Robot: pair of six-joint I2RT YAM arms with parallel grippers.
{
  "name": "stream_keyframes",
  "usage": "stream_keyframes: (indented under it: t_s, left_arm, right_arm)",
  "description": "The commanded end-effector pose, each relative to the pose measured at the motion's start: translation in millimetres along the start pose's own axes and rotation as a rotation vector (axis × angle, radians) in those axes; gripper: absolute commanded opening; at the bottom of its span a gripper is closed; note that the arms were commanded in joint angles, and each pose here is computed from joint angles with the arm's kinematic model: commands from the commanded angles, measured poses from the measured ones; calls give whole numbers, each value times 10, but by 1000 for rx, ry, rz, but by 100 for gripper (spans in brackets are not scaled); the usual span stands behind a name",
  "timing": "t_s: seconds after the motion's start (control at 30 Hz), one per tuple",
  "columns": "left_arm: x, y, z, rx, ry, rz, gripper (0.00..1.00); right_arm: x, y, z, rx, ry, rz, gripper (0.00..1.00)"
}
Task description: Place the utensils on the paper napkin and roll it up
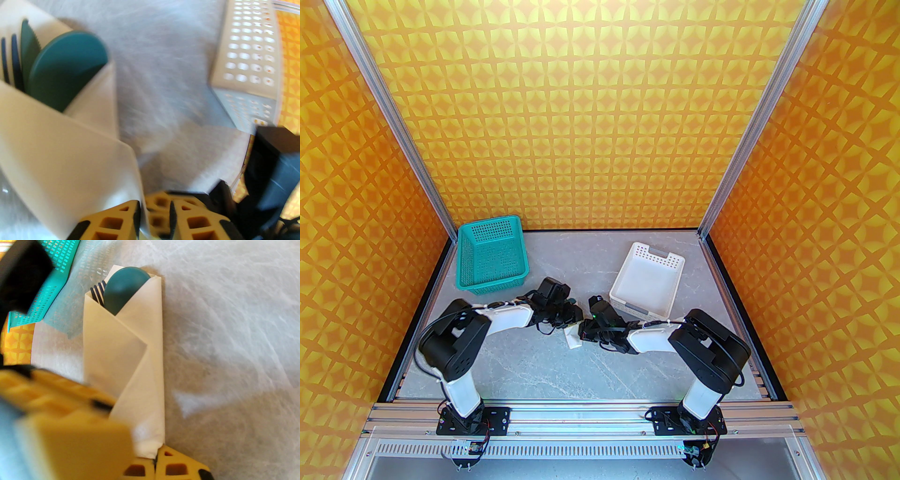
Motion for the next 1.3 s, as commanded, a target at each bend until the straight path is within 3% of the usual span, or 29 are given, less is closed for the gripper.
stream_keyframes:
  t_s: [0.0, 0.17, 0.3, 0.43, 0.63, 1.27]
  left_arm:
    - [-43, -280, -89, -40, 34, -17, 30]
    - [119, -630, -116, -101, 23, -61, 33]
    - [299, -703, -38, -118, -17, -76, 34]
    - [314, -618, 54, -110, -15, -55, 34]
    - [216, -421, 100, -77, 5, -7, 18]
    - [249, 36, 54, -14, 4, 11, 12]
  right_arm:
    - [-628, 50, 344, 124, 70, 240, 0]
    - [-694, 23, 345, 127, 87, 257, 0]
    - [-718, 4, 340, 129, 87, 264, 0]
    - [-687, -4, 324, 130, 77, 244, 0]
    - [-659, -11, 316, 130, 65, 230, 0]
    - [-595, 17, 310, 144, 55, 205, 0]
Point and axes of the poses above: each hand's point on the last joint's axis, 136 mm out from that joint toward the fingers, its own y axis out along the fingers, its own x axis along the line the jaws close on, z = x × y, the point moved 3 cm from there along -y, back along the fingers, and after that the axes turned 8 degrees about y, right-handed, at the moved point
